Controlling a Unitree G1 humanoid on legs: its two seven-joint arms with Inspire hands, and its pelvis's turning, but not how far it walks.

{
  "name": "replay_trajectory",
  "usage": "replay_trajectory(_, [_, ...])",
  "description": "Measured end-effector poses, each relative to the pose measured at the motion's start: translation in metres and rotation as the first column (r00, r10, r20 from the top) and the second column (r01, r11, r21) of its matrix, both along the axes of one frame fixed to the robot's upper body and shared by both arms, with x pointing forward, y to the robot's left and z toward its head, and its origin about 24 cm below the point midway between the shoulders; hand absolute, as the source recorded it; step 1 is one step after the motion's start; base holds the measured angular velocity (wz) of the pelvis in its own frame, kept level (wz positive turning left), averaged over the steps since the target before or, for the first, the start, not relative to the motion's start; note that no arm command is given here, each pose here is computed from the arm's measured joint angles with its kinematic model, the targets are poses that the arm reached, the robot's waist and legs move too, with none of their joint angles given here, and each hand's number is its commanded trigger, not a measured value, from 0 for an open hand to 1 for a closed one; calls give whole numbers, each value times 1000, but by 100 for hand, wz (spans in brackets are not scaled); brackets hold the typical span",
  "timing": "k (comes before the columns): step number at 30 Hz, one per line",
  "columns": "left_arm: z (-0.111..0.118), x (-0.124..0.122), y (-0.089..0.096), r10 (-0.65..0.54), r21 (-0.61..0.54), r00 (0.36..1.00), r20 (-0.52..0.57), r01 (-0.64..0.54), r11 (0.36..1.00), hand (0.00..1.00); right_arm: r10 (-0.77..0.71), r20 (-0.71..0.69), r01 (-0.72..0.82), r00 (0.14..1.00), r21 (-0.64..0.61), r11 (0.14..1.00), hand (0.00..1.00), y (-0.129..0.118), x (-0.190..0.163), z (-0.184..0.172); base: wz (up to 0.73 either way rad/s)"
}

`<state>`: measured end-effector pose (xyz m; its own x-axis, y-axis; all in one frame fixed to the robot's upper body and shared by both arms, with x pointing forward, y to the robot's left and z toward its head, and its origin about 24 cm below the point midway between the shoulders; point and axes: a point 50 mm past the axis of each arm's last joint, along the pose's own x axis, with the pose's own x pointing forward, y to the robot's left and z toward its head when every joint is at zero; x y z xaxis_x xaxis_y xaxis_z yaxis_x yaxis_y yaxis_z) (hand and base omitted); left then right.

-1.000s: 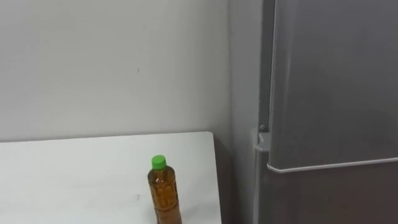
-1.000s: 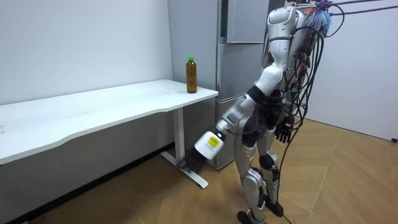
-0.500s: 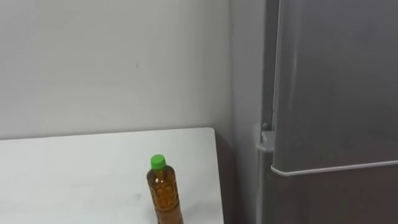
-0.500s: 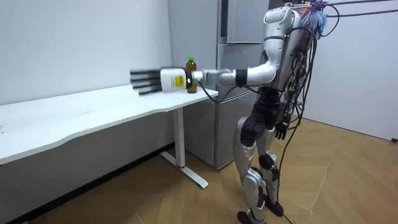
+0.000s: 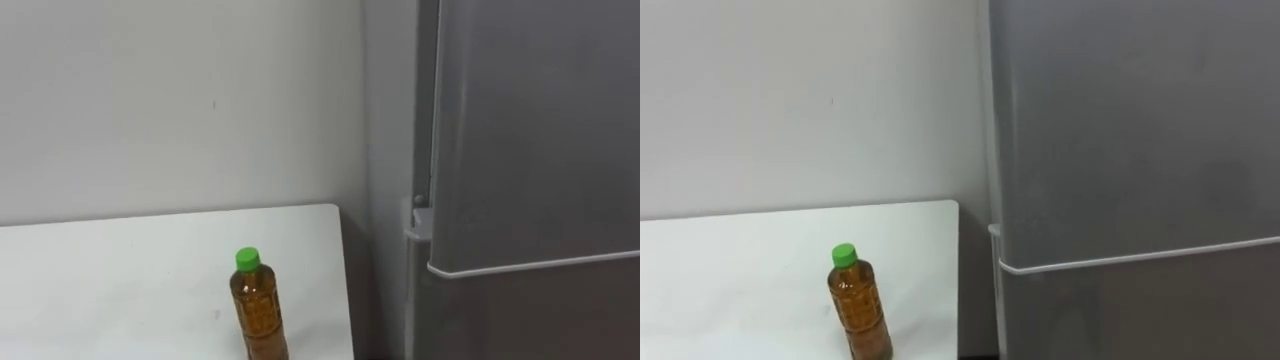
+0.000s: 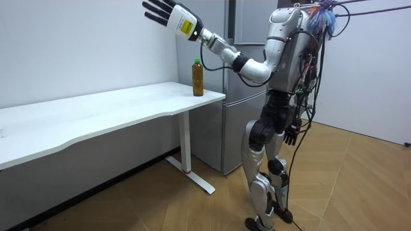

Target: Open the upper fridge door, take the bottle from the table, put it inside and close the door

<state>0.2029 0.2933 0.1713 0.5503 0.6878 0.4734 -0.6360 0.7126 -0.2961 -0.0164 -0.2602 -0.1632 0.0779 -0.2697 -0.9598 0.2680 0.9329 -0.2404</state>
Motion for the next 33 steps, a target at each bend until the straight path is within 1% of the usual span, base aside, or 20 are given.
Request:
replay_trajectory(2, [14, 6, -12, -67, 31, 996, 57, 65, 997, 0, -4, 19, 4, 1000, 8, 1000, 0, 3, 8, -1, 0])
replay_trajectory(4, [22, 8, -21, -126, 69, 988, 87, 120, 990, 0, -13, 34, 12, 999, 23, 1000, 0, 6, 12, -2, 0])
replay_trajectory(6, [26, 15, -32, -194, 97, 977, 91, 185, 978, 0, -28, 43, 27, 999, 34, 999, 0, 8, 13, -3, -2])
replay_trajectory(8, [28, 22, -49, -298, 137, 951, 83, 285, 949, 0, -31, 51, 29, 998, 42, 999, 0, 8, 16, -3, 0])
replay_trajectory(9, [30, 23, -53, -320, 150, 943, 85, 306, 940, 0, -27, 54, 25, 998, 46, 999, 0, 8, 18, -3, -4])
replay_trajectory(11, [42, 22, -69, -420, 210, 900, 120, 390, 896, 0, -13, 68, 9, 998, 52, 999, 0, 10, 24, -3, -4])
replay_trajectory(14, [53, 26, -81, -510, 266, 849, 141, 464, 845, 0, -6, 81, 2, 997, 51, 999, 0, 10, 29, -3, -3])
replay_trajectory(17, [60, 33, -102, -638, 320, 761, 118, 579, 749, 0, 4, 91, -9, 996, 52, 999, 0, 11, 32, -3, -3])
replay_trajectory(18, [60, 34, -105, -659, 325, 743, 113, 600, 732, 0, 4, 91, -8, 996, 52, 999, 0, 11, 32, -3, 8])
replay_trajectory(20, [58, 35, -115, -719, 346, 690, 78, 658, 669, 0, 10, 90, -14, 996, 51, 999, 0, 12, 34, -4, 3])
replay_trajectory(21, [57, 36, -117, -732, 348, 678, 70, 671, 655, 0, 10, 90, -15, 996, 51, 999, 0, 12, 35, -4, 0])
replay_trajectory(23, [54, 37, -125, -782, 343, 622, 44, 725, 597, 0, 11, 98, -17, 995, 56, 998, 0, 13, 39, -4, 0])
replay_trajectory(24, [54, 38, -127, -792, 340, 609, 38, 737, 584, 0, 14, 100, -20, 995, 58, 998, 0, 13, 40, -4, 4])
replay_trajectory(26, [52, 39, -132, -834, 324, 551, 29, 784, 529, 0, 31, 108, -38, 994, 64, 997, 0, 14, 45, -4, 0])
replay_trajectory(32, [47, 39, -147, -897, 319, 441, -13, 852, 415, 0, 16, 126, -29, 992, 101, 994, 0, 16, 47, -4, -2])
replay_trajectory(33, [47, 39, -148, -901, 321, 434, -16, 856, 406, 0, 12, 128, -26, 992, 104, 994, 0, 16, 47, -4, 0])
